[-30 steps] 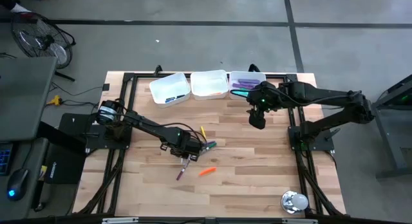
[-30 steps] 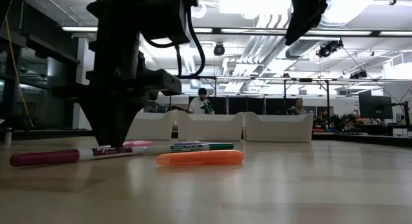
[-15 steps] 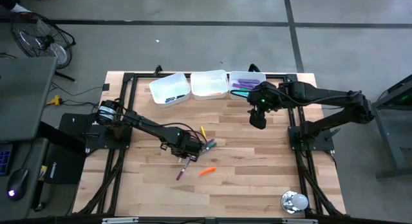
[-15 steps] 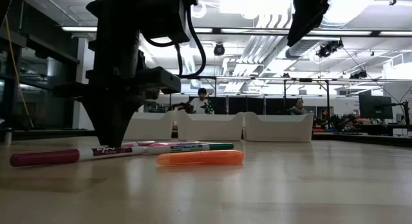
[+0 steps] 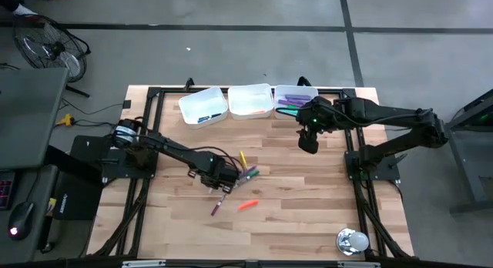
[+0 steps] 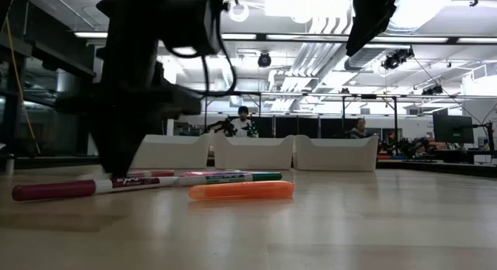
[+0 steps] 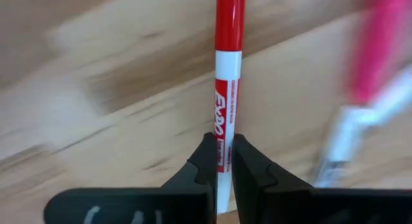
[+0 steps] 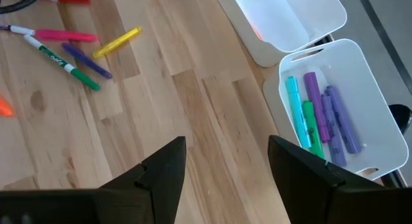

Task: Pick & Place Markers
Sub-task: Put the red marker pen into the left white bin

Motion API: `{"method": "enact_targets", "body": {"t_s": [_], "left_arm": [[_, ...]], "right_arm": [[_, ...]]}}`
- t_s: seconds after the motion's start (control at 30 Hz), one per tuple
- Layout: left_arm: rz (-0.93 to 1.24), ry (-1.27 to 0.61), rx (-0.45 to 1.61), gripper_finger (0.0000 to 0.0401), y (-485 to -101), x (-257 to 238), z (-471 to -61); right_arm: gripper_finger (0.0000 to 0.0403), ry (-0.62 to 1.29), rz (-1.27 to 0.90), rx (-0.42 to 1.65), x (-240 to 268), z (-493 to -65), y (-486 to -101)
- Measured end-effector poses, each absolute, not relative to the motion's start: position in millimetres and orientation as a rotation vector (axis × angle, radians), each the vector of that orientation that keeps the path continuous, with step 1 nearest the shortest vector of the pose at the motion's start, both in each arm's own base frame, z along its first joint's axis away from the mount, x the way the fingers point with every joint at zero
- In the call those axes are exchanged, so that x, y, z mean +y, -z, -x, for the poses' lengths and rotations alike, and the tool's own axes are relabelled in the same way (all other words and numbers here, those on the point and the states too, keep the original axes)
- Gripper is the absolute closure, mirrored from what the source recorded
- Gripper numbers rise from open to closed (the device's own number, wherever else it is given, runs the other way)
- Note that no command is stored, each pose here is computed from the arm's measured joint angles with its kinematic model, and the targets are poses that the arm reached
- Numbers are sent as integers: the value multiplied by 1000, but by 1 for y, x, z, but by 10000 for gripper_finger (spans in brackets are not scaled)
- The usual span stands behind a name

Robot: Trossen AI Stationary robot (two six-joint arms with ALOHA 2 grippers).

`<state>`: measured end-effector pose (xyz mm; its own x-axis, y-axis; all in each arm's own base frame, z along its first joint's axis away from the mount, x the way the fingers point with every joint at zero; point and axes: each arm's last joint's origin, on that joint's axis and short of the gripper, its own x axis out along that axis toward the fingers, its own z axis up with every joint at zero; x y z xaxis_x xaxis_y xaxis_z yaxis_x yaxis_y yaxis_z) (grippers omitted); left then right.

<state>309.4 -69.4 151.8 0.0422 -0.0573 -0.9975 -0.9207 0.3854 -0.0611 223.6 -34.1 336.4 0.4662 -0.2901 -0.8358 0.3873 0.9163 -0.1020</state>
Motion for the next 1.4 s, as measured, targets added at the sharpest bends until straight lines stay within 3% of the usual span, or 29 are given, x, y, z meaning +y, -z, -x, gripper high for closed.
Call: {"method": "enact_targets", "body": {"t_s": [0.83,1.2,1.4], "left_arm": [[745,-800,1336,398,-250,47,-305],[674,-941,1452,400,-237,53,-287],[792,-1069,1558,351,-206,64,-244]], "right_arm": [[194,457,-75,991,-36,-224,-337],[194,476,-66,993,-37,-223,-337],[194,461,-84,993,-36,-224,-337]]}}
